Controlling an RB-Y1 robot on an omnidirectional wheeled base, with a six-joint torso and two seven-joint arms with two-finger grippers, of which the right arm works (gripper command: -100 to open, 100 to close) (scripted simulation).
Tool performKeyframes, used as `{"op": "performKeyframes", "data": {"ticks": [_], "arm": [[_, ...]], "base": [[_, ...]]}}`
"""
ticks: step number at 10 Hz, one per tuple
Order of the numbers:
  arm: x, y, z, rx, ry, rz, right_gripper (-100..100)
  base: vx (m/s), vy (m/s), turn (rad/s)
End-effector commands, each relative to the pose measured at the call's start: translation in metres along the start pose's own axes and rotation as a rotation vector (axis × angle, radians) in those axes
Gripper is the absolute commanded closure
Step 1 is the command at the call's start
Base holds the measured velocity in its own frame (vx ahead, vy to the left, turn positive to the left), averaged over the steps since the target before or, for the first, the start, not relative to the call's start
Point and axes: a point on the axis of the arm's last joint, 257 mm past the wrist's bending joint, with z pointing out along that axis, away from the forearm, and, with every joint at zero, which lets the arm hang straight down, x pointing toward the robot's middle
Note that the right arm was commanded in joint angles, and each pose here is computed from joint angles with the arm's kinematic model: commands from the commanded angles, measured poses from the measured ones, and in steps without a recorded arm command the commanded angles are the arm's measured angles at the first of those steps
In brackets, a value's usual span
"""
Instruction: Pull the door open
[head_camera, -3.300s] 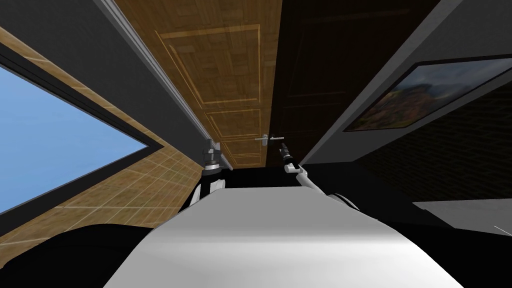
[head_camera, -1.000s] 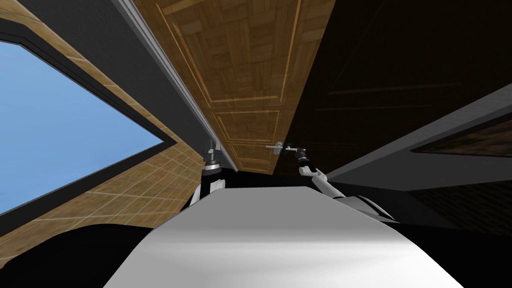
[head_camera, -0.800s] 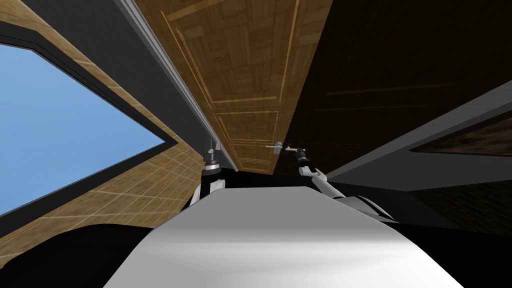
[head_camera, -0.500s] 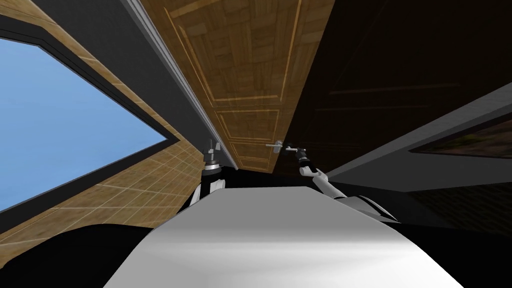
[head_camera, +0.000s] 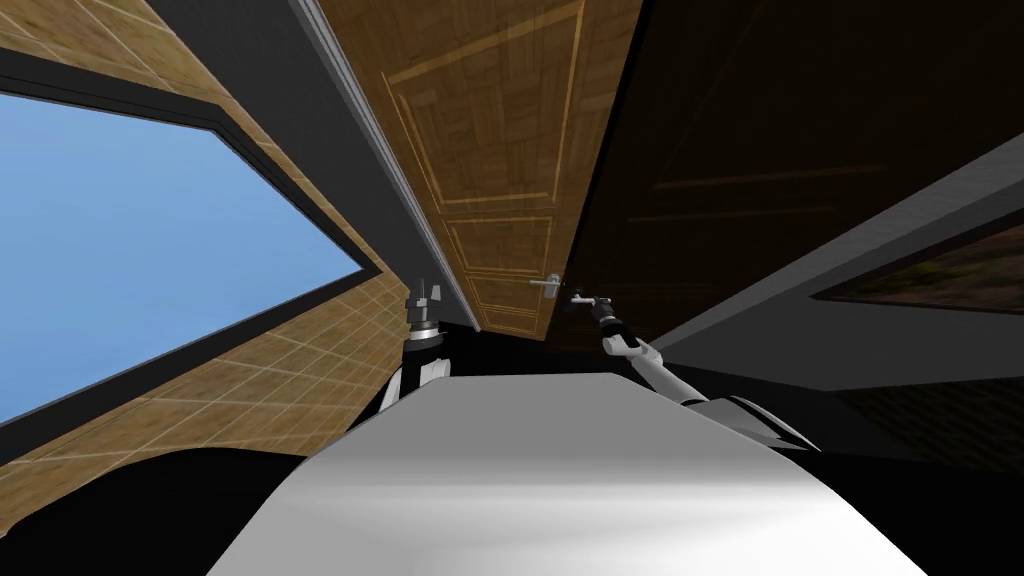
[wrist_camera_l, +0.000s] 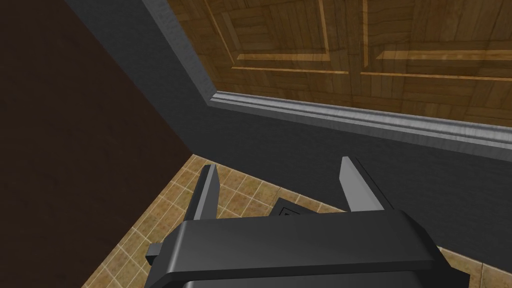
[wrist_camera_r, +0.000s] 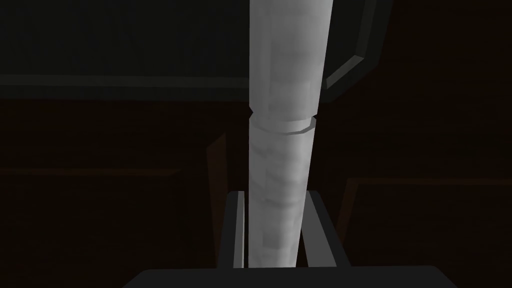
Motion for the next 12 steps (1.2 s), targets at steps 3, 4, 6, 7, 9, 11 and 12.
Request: {"op": "performKeyframes", "data": {"ticks": [3,4,6,7,9,11,12], "arm": [[0.021,0.0,-0.0033,-0.005,0.058,0.009,100],[0.01,-0.001,-0.0042,0.001,0.039,0.001,100],[0.017,-0.001,-0.0134,-0.002,0.081,0.0,100],[0.02,0.0,-0.0172,-0.005,0.099,0.001,100],[0.025,0.001,-0.0235,-0.007,0.128,0.002,100],[0.031,0.001,-0.0321,-0.007,0.165,0.006,100],[0.034,0.001,-0.0357,-0.007,0.18,0.009,100]], "base": [[-0.181,-0.076,0.115],[-0.07,-0.048,0.023],[-0.18,-0.072,0.113],[-0.215,-0.112,0.135],[-0.172,-0.083,0.088],[-0.184,-0.085,0.09],[-0.183,-0.088,0.101]]}}
